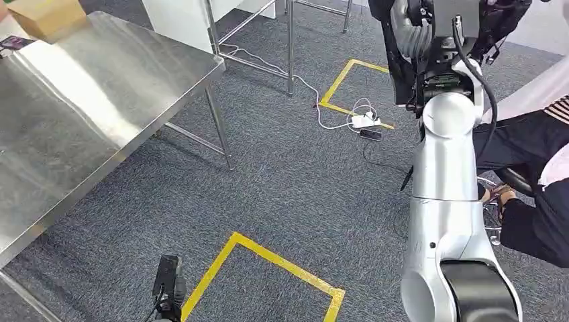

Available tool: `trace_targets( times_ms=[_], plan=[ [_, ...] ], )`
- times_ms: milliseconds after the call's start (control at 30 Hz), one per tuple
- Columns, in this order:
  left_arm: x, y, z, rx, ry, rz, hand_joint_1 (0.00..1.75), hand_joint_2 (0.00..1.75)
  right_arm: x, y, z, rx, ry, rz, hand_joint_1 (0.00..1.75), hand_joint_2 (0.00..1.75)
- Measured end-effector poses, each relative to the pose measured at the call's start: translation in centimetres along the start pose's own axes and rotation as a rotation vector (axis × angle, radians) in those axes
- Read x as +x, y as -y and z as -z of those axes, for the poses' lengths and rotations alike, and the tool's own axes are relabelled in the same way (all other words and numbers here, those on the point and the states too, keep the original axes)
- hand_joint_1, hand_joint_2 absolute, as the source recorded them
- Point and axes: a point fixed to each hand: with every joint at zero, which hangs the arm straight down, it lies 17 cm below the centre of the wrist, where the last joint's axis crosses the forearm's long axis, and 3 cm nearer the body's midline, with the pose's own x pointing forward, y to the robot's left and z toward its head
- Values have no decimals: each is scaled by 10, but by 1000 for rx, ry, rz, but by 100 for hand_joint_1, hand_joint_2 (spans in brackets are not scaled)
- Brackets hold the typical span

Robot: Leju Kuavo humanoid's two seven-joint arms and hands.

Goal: Take the parts from the cabinet and place them on the table.

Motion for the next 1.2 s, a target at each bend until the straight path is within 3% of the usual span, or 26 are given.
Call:
trace_targets(
  times_ms=[333,600,1200],
  plan=[
    [5,18,-1,-48,8,9,0,0,-28,24,1,8,-34,-75,175,175],
    [3,18,-2,-55,6,9,0,0,-22,31,6,25,-20,-107,175,175],
    [3,2,-1,-11,21,-3,0,0,-22,11,15,107,-24,-176,175,175]
  ],
)
